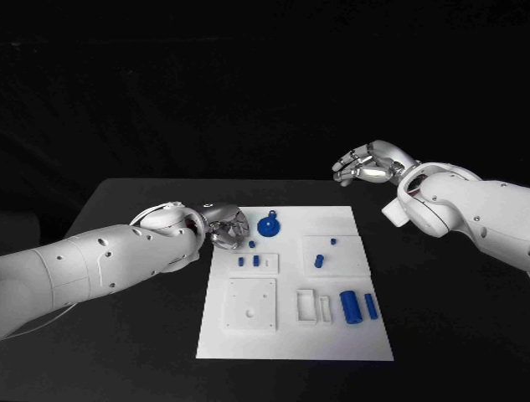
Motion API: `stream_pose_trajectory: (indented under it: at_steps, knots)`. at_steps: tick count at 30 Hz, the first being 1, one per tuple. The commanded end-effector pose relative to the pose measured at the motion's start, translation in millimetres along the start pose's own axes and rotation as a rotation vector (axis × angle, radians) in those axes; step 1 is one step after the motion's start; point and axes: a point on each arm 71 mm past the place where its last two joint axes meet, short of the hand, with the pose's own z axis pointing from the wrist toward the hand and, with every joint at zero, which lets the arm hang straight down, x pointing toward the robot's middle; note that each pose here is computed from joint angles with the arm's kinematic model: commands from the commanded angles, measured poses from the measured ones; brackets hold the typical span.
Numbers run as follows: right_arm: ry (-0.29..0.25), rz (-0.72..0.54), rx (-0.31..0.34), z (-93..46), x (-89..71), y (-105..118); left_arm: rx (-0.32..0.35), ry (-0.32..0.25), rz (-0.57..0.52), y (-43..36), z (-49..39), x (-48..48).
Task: Assemble the parts on the task board
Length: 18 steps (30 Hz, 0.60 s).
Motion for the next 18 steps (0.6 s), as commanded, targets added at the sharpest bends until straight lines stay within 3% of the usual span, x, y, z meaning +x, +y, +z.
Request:
stream_pose_trajectory:
  at_steps: [1,5,9,13,18]
  knots:
    - [0.106,-0.204,-0.023,-2.8,8.7,-0.5,-0.030,-0.059,-0.143,10.3,-5.3,-6.3]
    - [0.129,-0.325,-0.038,-5.7,11.0,-2.3,-0.066,-0.123,-0.347,22.4,-12.6,-14.9]
    - [0.150,-0.454,-0.061,-8.8,15.4,-4.4,-0.070,-0.198,-0.581,28.3,-20.9,-31.3]
    - [0.169,-0.541,-0.079,-12.8,21.4,-5.8,-0.041,-0.229,-0.766,28.2,-29.5,-41.6]
    - [0.201,-0.655,-0.107,-20.3,34.5,-8.3,0.027,-0.227,-0.872,21.0,-40.7,-45.6]
